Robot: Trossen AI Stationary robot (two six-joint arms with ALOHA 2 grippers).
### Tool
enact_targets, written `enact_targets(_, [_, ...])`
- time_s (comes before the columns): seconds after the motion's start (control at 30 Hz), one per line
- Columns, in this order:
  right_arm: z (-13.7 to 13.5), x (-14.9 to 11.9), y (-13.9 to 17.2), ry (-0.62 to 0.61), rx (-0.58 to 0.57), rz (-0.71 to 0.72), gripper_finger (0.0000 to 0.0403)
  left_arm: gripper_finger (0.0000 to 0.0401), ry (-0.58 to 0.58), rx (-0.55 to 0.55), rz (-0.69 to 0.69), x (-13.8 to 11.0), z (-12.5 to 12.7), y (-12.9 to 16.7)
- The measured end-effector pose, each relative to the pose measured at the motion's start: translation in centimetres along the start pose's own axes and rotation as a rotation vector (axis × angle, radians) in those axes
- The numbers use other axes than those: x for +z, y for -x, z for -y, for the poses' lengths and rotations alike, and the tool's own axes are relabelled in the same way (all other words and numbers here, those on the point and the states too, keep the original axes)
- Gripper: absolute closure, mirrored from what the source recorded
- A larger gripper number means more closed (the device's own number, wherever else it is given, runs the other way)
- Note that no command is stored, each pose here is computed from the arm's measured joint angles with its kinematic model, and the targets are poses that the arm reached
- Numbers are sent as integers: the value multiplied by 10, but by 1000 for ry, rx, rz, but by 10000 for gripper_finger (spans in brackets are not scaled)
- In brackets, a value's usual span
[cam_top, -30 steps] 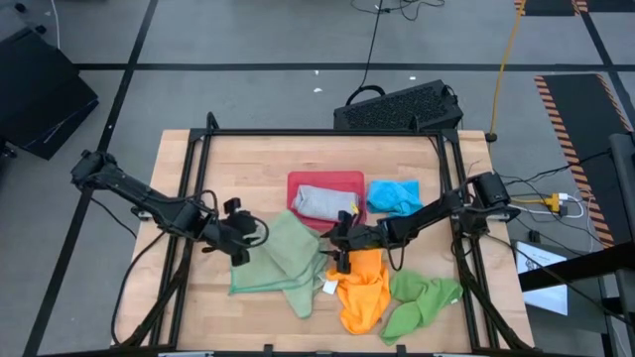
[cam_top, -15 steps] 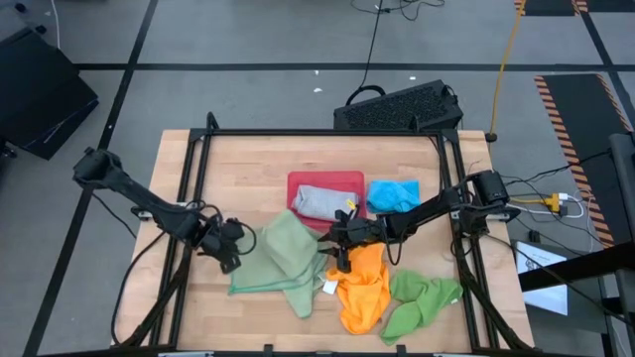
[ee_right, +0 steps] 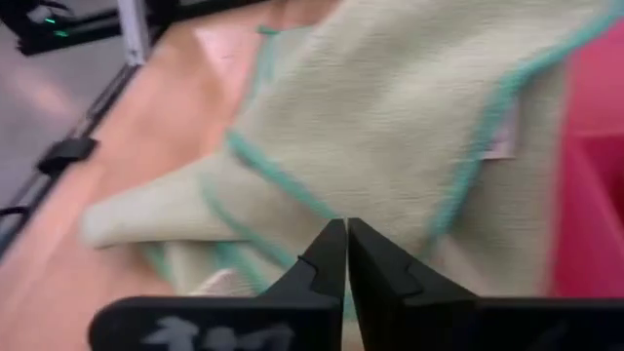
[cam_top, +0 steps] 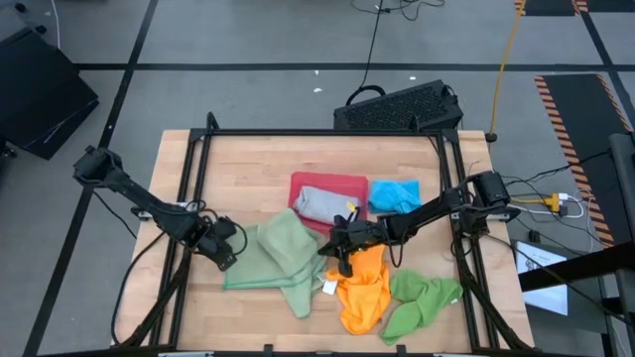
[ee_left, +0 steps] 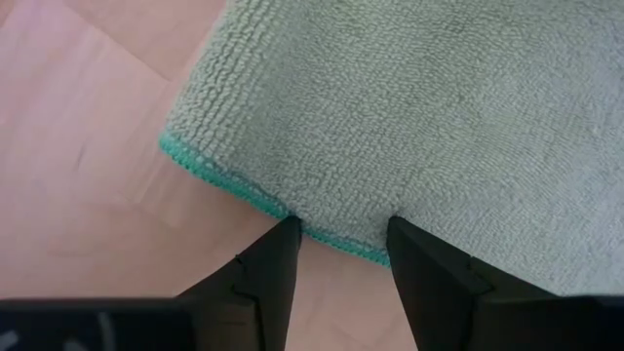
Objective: Fold microfiber towels
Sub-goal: Fold the light green microfiber cloth
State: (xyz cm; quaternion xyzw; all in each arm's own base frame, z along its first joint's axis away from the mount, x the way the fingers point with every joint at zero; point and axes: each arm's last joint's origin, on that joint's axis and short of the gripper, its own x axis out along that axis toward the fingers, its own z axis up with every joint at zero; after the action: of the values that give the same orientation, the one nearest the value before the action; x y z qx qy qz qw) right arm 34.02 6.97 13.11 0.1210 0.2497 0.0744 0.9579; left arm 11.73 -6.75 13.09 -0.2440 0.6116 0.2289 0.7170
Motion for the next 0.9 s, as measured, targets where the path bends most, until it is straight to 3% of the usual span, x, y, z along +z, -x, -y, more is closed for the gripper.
enact_targets(0.2, [-5,-3,0,-99,-121,28,376,236,-18,-10,4,1,3,2])
enact_targets(0.43, [-5,-5,1,-19,-208,25,302,236,-45,-17,2,2,5,5])
enact_targets(0.6, [12,-8,3,37,-317,-42,263,236,-45,-21,4,2,5,5])
enact_targets(0.9, [51,-1,8,82,-461,-60,262,236,-45,-16,33,3,6,5])
